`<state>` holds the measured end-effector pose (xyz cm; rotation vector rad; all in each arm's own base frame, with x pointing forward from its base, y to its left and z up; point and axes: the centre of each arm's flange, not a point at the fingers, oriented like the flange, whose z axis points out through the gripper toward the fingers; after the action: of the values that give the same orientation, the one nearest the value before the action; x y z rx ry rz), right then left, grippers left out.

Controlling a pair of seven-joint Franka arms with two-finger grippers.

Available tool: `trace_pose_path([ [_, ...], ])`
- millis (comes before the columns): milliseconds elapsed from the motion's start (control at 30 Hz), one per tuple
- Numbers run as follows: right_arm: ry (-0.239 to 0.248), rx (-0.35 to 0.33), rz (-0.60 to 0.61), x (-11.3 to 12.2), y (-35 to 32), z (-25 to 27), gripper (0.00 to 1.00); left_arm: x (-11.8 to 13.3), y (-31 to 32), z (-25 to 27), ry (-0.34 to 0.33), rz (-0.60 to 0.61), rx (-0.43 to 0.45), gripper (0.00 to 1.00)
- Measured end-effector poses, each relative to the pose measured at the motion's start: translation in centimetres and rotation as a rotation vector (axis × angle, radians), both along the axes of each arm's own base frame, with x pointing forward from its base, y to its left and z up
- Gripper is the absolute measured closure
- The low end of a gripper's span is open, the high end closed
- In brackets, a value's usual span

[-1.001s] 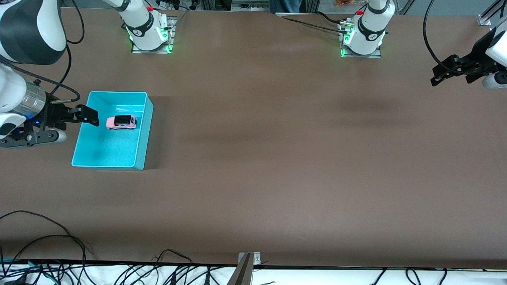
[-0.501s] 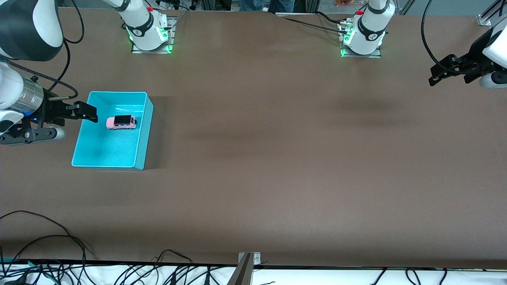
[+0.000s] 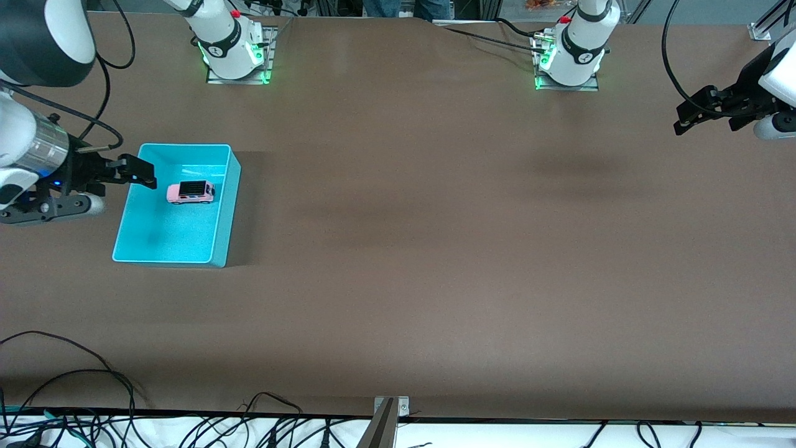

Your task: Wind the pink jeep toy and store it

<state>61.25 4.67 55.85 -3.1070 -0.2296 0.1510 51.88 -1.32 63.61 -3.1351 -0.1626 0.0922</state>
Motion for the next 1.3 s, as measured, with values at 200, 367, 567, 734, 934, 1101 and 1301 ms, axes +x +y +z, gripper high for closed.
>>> trace_pose_path([
  [200, -0.002, 0.018, -0.048, -1.1, -3.2, 0.5, 0.00, 0.0, 0.2, 0.0, 0.002, 0.004, 0.000, 0.00],
  [367, 0.000, 0.022, -0.087, -2.5, -4.3, 0.3, 0.00, 0.0, 0.0, 0.0, 0.002, 0.000, 0.000, 0.00],
  [567, 0.006, 0.018, -0.102, -3.1, -4.0, 0.2, 0.00, 0.0, -0.1, 0.0, 0.002, -0.003, 0.000, 0.00],
  [734, 0.001, 0.017, -0.100, -3.1, -3.8, 0.0, 0.00, 0.0, -0.1, 0.0, 0.002, -0.002, 0.000, 0.00],
  [934, -0.005, 0.017, -0.097, -3.0, -3.7, 0.1, 0.00, 0.0, -0.1, 0.0, 0.002, -0.003, 0.000, 0.00],
  [1101, -0.004, 0.016, -0.097, -3.0, -3.7, 0.0, 0.00, 0.0, -0.1, 0.0, 0.002, -0.002, 0.000, 0.00],
  [1301, 0.001, 0.015, -0.097, -2.9, -3.7, -0.3, 0.00, 0.0, -0.1, 0.0, 0.002, -0.002, 0.000, 0.00],
])
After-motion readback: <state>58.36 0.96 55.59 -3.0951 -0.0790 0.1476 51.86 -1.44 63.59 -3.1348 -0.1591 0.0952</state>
